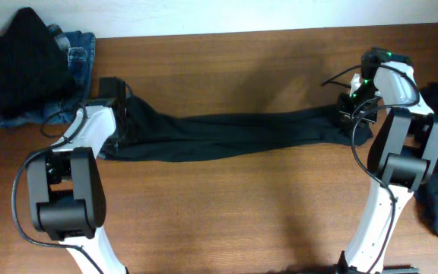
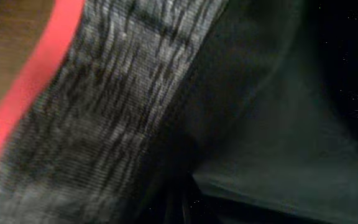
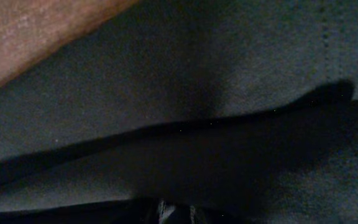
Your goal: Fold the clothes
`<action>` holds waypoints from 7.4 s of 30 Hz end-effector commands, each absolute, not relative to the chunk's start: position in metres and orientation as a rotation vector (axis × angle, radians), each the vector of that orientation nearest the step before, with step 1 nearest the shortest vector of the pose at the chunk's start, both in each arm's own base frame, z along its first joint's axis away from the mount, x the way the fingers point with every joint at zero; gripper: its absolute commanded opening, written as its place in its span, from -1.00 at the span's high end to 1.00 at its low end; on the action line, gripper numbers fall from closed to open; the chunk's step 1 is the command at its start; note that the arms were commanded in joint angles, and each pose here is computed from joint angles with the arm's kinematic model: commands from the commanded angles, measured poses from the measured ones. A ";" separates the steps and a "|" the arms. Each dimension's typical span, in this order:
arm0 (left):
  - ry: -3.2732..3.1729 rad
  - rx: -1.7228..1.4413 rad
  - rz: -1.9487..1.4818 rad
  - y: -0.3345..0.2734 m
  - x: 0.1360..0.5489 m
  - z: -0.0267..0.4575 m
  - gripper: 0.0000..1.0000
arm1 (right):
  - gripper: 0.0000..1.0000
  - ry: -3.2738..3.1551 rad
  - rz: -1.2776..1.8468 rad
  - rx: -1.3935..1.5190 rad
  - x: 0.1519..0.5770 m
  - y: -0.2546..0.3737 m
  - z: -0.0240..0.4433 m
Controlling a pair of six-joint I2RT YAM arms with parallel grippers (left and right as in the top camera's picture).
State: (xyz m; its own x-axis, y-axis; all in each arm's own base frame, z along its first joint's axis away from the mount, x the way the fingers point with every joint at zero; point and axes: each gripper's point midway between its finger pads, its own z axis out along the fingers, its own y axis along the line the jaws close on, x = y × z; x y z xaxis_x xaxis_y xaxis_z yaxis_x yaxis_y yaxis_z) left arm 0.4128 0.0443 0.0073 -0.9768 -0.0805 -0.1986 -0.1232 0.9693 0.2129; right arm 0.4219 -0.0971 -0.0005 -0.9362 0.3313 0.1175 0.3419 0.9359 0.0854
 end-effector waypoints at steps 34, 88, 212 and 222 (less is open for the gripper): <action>3.058 0.407 -0.568 -0.168 0.378 0.095 0.99 | 0.56 -3.009 -0.375 -0.079 0.441 0.003 0.087; 3.310 0.393 0.059 -0.136 0.361 0.001 0.99 | 0.54 -2.926 -0.024 -0.002 0.413 0.052 -0.001; 3.167 0.164 -0.005 -0.052 0.464 -0.034 0.99 | -0.46 -2.952 0.316 -0.040 0.422 0.002 0.002; 3.200 -0.029 0.127 -0.005 0.458 -0.034 0.99 | -0.75 -2.968 0.487 -0.073 0.431 -0.029 0.006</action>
